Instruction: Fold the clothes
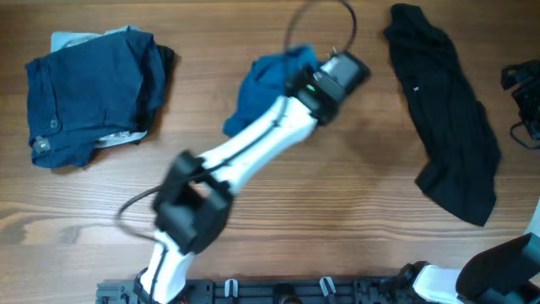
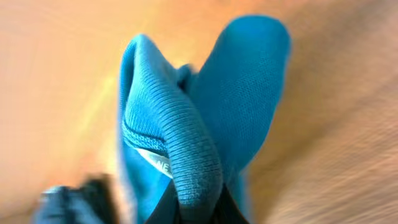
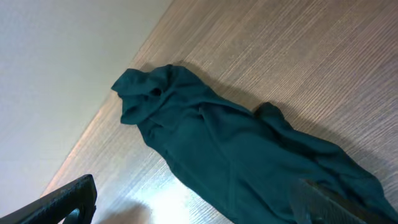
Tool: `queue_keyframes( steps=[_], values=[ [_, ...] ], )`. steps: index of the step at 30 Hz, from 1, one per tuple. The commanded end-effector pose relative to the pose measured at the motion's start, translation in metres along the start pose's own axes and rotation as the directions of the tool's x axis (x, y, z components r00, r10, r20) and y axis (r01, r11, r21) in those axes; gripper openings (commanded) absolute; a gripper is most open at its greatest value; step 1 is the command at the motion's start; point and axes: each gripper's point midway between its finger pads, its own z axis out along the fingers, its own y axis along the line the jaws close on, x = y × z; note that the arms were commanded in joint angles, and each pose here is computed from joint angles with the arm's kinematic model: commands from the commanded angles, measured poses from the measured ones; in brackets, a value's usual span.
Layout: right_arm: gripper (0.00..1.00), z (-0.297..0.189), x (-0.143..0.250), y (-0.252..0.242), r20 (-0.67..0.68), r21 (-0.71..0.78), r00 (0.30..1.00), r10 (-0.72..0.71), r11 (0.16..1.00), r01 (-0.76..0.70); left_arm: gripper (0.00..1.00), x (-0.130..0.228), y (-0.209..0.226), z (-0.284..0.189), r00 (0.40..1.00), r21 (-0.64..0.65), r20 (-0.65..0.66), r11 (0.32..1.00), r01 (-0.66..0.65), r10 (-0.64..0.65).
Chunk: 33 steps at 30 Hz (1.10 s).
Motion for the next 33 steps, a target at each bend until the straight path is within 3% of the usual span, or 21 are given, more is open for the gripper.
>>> queue_keyframes(
  steps=[1, 4, 8, 10, 12, 15, 21, 29, 33],
  values=[
    [1.0, 0.003, 0.002, 0.004, -0.013, -0.024, 1.0, 0.013, 1.0, -0.014, 0.04, -0.008, 0.076, -0.044, 0.997, -0.089, 0.08, 0.996, -0.001, 0.008],
    [1.0, 0.003, 0.002, 0.005, -0.015, -0.028, 1.0, 0.013, 1.0, -0.014, 0.04, 0.001, 0.119, -0.058, 0.996, -0.14, 0.083, 0.99, -0.019, 0.031],
    [0.99, 0.003, 0.002, 0.005, -0.016, -0.031, 1.0, 0.013, 0.999, -0.013, 0.04, 0.021, 0.179, -0.072, 0.972, -0.228, 0.024, 0.948, -0.224, 0.235],
    [1.0, 0.003, 0.002, 0.005, -0.017, -0.032, 1.0, 0.013, 0.999, -0.014, 0.04, 0.035, 0.206, -0.072, 0.939, -0.257, -0.037, 0.904, -0.34, 0.343],
    [1.0, 0.004, 0.005, 0.009, -0.024, -0.039, 1.0, 0.007, 0.999, -0.008, 0.04, 0.052, 0.252, -0.067, 0.871, -0.307, -0.135, 0.816, -0.491, 0.473],
    [1.0, 0.005, 0.009, 0.014, -0.037, -0.045, 0.999, -0.003, 0.999, 0.001, 0.04, 0.078, 0.317, -0.06, 0.843, -0.38, -0.215, 0.753, -0.537, 0.493],
    [1.0, 0.008, 0.018, 0.023, -0.062, -0.055, 0.998, -0.017, 0.998, 0.013, 0.04, 0.144, 0.386, -0.045, 0.814, -0.37, -0.269, 0.725, -0.581, 0.515],
    [0.99, 0.011, 0.028, 0.038, -0.087, -0.081, 0.996, -0.019, 0.997, 0.012, 0.04, 0.178, 0.42, -0.023, 0.804, -0.406, 0.032, 0.743, -0.533, 0.594],
    [0.99, 0.013, 0.032, 0.045, -0.095, -0.092, 0.995, -0.033, 0.995, 0.025, 0.04, 0.191, 0.416, 0.001, 0.801, -0.374, 0.09, 0.765, -0.524, 0.592]
  ],
)
